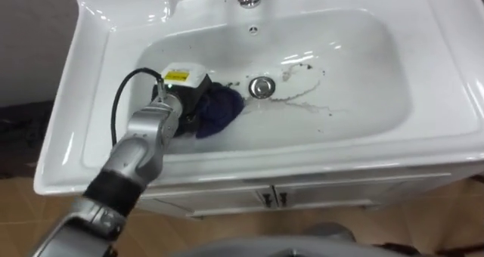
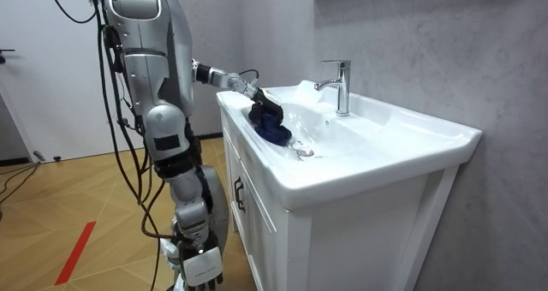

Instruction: Wipe basin

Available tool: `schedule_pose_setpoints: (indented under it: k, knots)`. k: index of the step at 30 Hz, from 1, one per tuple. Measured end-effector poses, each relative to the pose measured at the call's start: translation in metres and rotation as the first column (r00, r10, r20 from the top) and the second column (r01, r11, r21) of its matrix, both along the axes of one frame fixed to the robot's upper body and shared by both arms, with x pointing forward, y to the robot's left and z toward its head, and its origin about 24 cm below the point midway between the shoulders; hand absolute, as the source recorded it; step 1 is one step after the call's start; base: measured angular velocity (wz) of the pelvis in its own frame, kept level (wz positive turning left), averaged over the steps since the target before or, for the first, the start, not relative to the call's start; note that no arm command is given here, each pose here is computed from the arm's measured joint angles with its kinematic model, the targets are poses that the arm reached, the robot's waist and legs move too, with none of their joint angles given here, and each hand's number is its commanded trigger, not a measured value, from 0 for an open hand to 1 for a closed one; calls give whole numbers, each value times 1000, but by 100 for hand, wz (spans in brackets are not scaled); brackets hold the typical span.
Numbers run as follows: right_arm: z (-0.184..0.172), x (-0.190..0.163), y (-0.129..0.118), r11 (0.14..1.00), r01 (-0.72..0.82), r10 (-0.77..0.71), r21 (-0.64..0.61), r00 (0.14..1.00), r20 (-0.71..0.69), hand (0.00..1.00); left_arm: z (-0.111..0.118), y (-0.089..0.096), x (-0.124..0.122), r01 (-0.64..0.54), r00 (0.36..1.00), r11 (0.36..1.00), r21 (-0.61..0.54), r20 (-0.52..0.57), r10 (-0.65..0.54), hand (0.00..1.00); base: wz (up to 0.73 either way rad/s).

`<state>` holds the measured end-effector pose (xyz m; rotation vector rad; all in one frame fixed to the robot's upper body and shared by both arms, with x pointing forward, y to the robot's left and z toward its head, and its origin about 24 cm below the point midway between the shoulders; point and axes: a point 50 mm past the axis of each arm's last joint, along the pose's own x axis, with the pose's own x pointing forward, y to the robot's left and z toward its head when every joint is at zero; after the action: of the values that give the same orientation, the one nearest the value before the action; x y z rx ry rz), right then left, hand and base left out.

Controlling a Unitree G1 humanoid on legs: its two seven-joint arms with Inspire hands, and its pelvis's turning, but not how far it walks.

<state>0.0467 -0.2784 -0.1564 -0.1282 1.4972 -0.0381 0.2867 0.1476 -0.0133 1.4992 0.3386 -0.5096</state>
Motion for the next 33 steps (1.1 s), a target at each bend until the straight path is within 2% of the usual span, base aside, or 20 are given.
schedule_pose_setpoints:
  k: [5,9,16,24,33]
  knots:
    - [3,14,-3,998,58,-59,10,998,37,0,4,6,25,-28,999,1000,0,20,28,100,-14]
    - [10,26,-17,998,67,-67,2,995,79,0,17,9,47,-53,998,999,-10,45,53,100,-23]
    - [13,27,-22,996,91,-91,-5,993,77,0,20,9,57,-103,992,993,-64,72,107,100,-11]
    - [19,60,-19,987,157,-160,26,969,190,0,41,-10,72,-85,978,988,-130,178,107,100,9]
    - [21,71,-16,989,146,-150,37,966,212,0,50,-24,78,-104,967,952,-287,197,165,100,3]
